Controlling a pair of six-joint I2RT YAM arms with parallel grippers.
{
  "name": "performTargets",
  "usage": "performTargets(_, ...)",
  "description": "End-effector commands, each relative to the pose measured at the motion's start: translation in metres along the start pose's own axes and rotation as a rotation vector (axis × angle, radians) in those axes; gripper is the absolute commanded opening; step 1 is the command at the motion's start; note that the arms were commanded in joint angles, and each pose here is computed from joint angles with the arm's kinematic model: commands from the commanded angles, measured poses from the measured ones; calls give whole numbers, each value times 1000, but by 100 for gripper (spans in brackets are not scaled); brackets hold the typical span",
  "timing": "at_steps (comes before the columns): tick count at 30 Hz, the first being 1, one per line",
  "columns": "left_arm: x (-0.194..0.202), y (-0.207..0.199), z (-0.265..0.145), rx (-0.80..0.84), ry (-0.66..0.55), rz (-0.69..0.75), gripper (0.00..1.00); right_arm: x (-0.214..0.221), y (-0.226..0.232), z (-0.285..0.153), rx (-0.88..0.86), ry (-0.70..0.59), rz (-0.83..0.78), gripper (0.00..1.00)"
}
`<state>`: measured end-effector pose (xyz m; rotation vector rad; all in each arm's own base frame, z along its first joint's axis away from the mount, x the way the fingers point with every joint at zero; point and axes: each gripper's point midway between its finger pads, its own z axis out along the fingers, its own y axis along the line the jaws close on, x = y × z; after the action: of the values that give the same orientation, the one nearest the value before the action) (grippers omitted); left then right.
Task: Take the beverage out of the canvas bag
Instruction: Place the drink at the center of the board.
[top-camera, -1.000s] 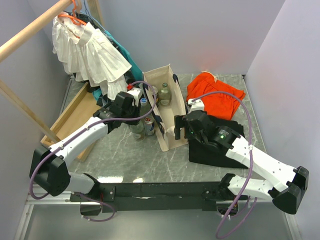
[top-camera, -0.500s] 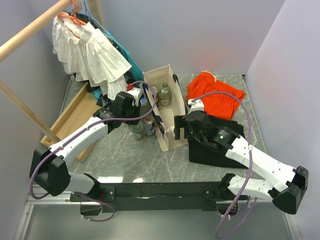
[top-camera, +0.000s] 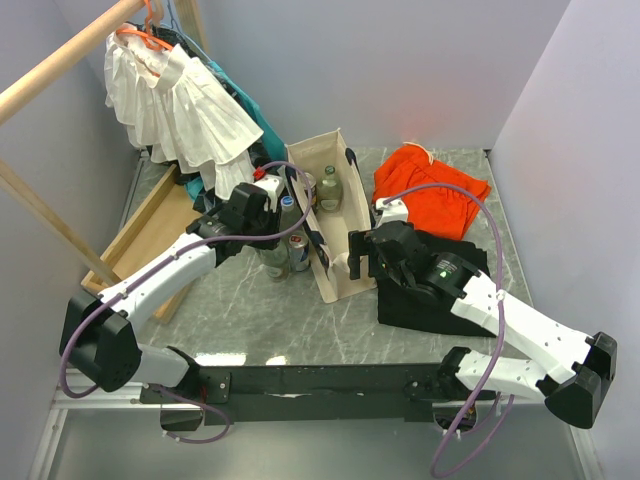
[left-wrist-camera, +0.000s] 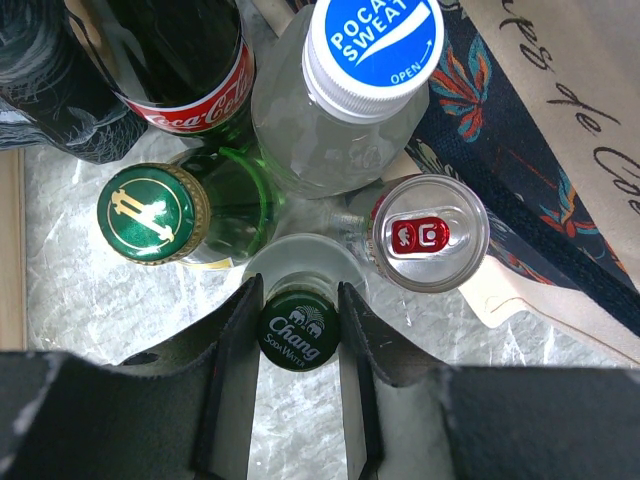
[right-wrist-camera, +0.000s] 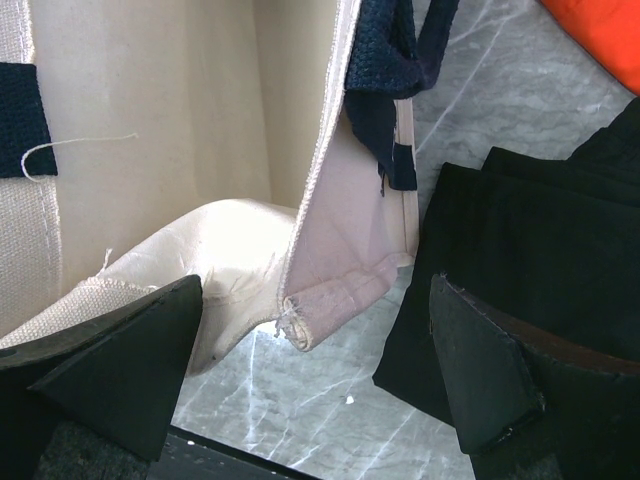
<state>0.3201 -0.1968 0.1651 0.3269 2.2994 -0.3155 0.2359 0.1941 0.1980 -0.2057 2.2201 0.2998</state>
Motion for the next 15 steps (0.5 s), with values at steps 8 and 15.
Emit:
performTargets(8,-62,-15,-16,56,-182,-29,43,4,-2,0,11,18,-32,100)
performTargets(15,-61,-15,-17,56,-179,-25,53,4,-1,0,9,20,-35,100)
